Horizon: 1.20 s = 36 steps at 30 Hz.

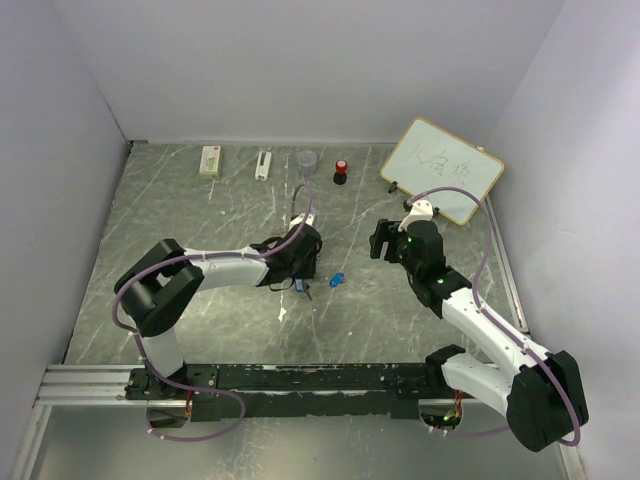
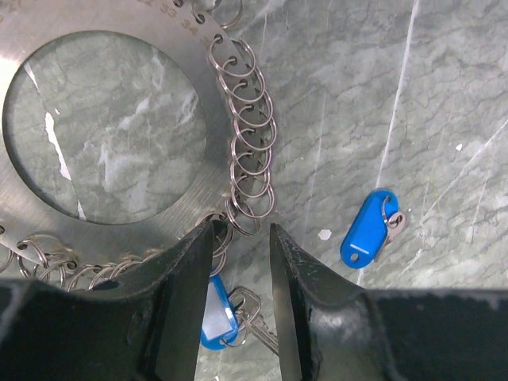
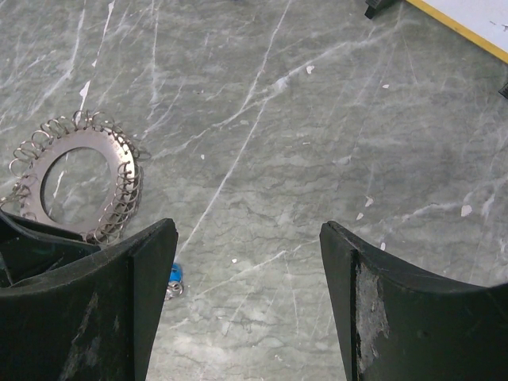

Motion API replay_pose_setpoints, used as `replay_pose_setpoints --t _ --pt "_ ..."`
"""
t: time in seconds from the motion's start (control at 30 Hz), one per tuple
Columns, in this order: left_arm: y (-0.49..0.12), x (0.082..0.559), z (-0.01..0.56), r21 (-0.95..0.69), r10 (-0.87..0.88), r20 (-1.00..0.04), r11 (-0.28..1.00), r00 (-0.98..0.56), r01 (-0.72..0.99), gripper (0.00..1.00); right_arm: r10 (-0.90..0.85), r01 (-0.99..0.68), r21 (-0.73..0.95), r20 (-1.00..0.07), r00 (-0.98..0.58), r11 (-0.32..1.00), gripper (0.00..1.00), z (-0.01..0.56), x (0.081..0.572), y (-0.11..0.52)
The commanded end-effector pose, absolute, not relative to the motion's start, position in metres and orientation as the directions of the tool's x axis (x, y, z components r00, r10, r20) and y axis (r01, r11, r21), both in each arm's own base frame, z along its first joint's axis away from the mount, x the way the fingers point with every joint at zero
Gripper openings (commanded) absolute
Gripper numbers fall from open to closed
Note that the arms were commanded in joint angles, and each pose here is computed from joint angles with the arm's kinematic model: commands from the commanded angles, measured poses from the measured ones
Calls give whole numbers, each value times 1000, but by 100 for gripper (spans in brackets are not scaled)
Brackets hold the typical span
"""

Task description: Put the keys on the keyring

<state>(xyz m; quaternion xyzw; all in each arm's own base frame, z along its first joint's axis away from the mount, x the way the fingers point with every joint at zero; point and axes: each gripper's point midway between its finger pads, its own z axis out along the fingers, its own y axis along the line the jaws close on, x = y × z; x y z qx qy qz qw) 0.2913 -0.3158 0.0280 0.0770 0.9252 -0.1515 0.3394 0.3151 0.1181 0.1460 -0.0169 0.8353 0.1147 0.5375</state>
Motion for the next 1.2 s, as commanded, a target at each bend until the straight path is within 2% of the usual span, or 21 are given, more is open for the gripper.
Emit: replay_pose_setpoints --t 0.0,0.17,0.27,0.63,0.9,1.17 --pt "-325 304 40 -234 9 -684 945 -730 231 45 95 -165 176 -907 -410 970 74 150 315 121" --pt "-328 308 41 -231 7 -692 945 -722 230 45 93 -165 175 -906 -413 971 73 149 315 121" --pt "-329 308 39 -227 12 -690 946 -724 232 39 93 -163 175 -905 -416 971 73 148 315 121" --pt "-329 306 34 -227 21 -678 945 -735 237 39 93 -162 175 -904 -417 971 73 148 315 120" --pt "-332 307 33 -228 23 -678 943 -735 240 16 93 -162 174 -904 -417 971 74 148 315 120" --pt "-328 310 48 -232 2 -703 944 -711 233 7 90 -162 173 -900 -426 971 73 146 314 121"
